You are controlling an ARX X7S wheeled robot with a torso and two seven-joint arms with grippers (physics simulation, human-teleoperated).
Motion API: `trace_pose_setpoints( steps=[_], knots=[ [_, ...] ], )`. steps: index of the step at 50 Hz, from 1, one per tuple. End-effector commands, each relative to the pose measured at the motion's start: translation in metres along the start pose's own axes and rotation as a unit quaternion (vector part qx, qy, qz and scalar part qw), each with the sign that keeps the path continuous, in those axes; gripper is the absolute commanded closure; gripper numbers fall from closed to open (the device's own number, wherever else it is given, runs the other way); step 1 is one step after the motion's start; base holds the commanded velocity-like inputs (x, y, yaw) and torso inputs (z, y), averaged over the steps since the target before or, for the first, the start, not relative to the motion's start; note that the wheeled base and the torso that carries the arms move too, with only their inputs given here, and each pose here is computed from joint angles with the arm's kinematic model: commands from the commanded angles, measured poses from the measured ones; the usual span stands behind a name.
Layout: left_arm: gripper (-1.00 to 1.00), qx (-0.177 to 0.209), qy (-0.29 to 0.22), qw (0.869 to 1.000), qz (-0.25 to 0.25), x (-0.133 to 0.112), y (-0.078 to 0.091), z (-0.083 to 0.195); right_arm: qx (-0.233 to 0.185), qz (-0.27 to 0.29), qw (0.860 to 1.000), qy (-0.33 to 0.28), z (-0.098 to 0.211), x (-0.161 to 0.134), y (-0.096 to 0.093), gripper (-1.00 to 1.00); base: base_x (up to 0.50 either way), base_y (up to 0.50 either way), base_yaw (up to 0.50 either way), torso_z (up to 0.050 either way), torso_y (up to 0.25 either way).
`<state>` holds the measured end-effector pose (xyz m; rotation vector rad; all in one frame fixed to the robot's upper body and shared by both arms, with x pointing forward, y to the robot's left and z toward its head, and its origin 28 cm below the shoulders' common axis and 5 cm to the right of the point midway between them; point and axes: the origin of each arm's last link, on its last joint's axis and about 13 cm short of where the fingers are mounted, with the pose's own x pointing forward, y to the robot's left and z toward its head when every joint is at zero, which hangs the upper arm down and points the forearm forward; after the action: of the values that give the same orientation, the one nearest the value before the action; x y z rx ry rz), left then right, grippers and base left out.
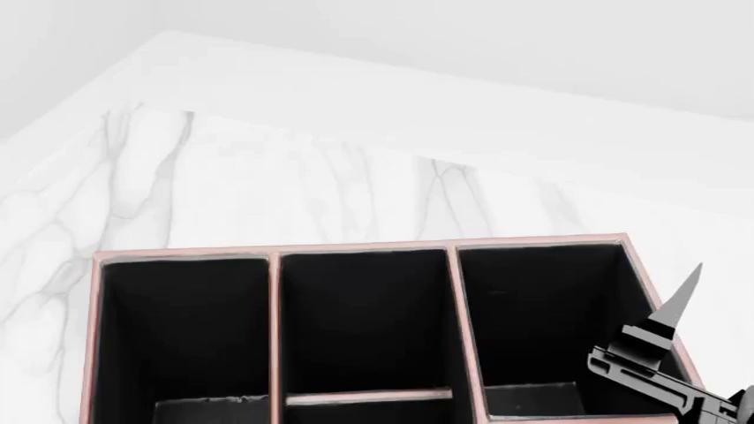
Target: Pick up the book and place it in the front compartment of the caddy.
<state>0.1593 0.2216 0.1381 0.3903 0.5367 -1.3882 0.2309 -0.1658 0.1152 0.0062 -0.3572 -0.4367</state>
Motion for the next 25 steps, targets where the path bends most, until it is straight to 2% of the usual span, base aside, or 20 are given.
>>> trace_pose_setpoints(
  steps=[1, 25],
  knots=[
    [-1.00, 0.004, 0.002, 1.000, -0.026, 0.008, 0.003, 0.001, 0.000, 0.002, 1.000, 0.000, 0.000, 0.000, 0.000, -1.00, 0.00, 0.00, 0.00, 0.000, 0.000],
    [-1.00, 0.020, 0.031, 0.998, -0.059, 0.019, 0.008, -0.003, 0.000, 0.002, 1.000, -0.001, 0.000, 0.000, -0.001, -1.00, 0.00, 0.00, 0.00, 0.000, 0.000]
  ],
)
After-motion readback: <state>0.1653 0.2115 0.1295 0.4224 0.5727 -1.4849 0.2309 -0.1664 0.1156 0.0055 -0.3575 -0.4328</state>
